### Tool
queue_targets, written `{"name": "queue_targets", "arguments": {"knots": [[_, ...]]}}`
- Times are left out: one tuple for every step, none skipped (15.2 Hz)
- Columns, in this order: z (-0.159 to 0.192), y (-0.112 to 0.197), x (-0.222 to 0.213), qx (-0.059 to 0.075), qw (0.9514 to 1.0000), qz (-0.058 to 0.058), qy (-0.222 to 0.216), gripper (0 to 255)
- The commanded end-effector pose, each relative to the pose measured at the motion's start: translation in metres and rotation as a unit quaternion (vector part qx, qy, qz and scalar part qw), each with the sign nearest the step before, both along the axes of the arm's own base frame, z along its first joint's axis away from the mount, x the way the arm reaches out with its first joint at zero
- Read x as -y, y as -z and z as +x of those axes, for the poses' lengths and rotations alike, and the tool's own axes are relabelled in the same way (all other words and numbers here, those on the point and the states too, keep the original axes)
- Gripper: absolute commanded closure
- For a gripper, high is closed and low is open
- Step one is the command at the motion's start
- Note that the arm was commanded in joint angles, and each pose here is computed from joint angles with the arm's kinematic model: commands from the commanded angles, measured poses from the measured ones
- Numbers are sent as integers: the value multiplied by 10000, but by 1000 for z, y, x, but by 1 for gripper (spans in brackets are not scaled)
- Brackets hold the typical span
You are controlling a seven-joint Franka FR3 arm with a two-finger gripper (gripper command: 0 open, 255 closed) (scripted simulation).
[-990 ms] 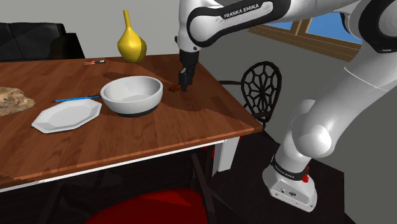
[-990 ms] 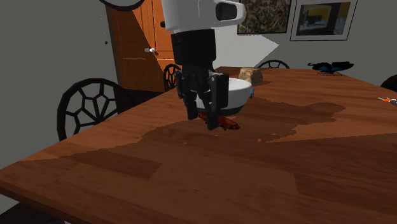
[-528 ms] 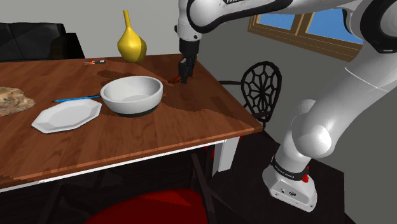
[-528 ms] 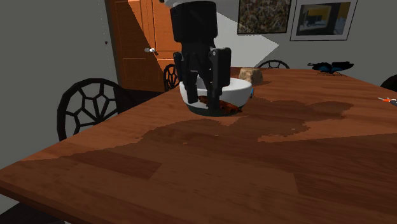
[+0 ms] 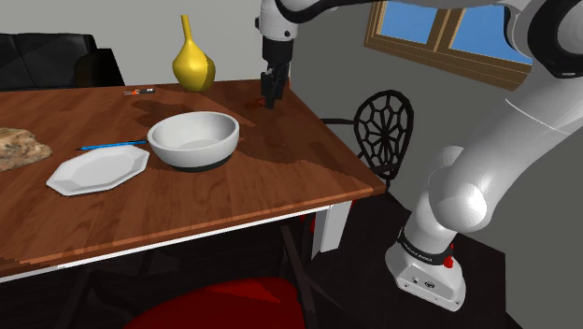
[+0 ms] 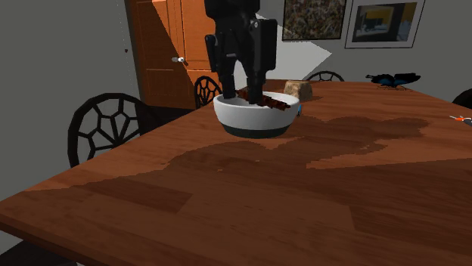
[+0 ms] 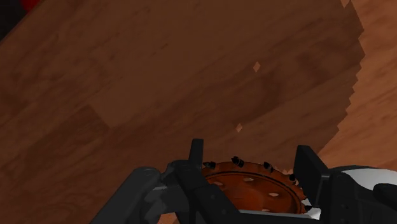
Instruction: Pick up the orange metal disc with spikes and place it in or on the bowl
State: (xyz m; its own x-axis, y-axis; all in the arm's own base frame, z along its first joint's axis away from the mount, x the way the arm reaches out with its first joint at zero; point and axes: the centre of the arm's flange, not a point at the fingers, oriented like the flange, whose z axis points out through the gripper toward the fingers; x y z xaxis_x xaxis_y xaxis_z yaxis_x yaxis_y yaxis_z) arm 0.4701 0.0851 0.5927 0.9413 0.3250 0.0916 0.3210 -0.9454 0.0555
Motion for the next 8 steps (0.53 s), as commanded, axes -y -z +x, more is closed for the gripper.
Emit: {"name": "queue_targets", "arguments": {"knots": [[-1, -11, 0, -2, 10000, 0, 0, 255], [-1, -16, 0, -2, 10000, 0, 0, 255], [-1, -22, 0, -2, 10000, 0, 0, 255], [-1, -27, 0, -2, 10000, 0, 0, 255], [-1, -32, 0, -2, 10000, 0, 0, 255], [-1, -37, 0, -2, 10000, 0, 0, 255], [4, -37, -13, -2, 10000, 0, 0, 255], [8, -38, -25, -2, 10000, 0, 0, 255]]}}
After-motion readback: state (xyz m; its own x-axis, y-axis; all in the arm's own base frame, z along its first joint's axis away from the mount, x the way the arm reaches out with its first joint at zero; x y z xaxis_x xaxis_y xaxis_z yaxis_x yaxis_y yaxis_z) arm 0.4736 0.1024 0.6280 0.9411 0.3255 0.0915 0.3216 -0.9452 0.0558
